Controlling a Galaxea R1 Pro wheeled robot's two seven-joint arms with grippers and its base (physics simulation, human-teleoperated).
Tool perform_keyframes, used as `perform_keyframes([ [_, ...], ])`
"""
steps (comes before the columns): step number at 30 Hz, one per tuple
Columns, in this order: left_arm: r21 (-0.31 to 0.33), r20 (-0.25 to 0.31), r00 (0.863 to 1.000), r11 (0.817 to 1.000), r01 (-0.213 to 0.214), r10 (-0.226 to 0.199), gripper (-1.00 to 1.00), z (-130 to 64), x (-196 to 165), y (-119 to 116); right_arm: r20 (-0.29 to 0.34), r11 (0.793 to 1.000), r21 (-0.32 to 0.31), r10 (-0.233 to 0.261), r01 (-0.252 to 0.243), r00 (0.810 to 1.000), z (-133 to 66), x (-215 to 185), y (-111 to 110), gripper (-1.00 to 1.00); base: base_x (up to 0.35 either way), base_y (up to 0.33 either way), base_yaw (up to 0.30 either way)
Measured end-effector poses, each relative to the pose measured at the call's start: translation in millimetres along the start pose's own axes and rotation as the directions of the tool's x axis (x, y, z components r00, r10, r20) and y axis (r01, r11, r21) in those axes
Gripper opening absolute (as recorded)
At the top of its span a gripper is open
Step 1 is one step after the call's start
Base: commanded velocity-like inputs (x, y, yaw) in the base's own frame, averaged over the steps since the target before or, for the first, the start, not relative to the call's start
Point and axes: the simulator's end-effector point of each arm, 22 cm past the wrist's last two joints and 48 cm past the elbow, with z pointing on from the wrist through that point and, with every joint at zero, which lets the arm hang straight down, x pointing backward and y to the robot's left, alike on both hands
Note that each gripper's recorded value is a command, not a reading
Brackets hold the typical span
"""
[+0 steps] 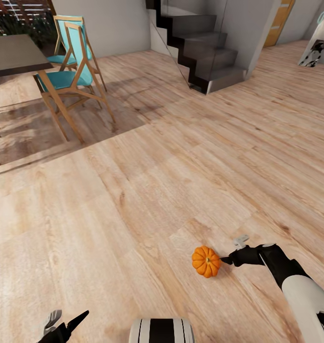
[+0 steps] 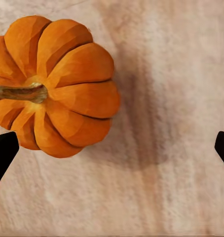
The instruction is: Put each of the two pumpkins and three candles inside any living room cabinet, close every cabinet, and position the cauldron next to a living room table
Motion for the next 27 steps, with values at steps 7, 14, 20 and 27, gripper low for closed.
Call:
perform_keyframes([
  [7, 0.001, 0.001, 1.000, 1.000, 0.001, -0.001, 1.00, 0.0, 0, 0, -0.003, 1.000, 0.000, -0.003, 0.003, 1.000, 0.5, 1, 0, 1.00, 0.036, -0.133, 0.000],
  [14, 0.000, 0.002, 1.000, 1.000, 0.001, -0.001, 1.00, -0.2, 0, 0, -0.004, 1.000, 0.001, -0.006, 0.006, 1.000, 0.5, 1, 1, 1.00, 0.188, -0.012, 0.000],
  [20, 0.000, 0.002, 1.000, 1.000, 0.001, -0.001, 1.00, -0.2, 0, 0, -0.005, 1.000, 0.000, -0.006, 0.006, 1.000, 0.6, 1, 1, 1.00, 0.320, -0.001, 0.000],
  [27, 0.001, 0.002, 1.000, 1.000, 0.002, -0.002, 1.00, 0.2, 0, 0, -0.010, 0.997, -0.082, -0.011, 0.010, 1.000, 1.4, 3, 20, 1.00, 0.086, 0.000, 0.000],
])
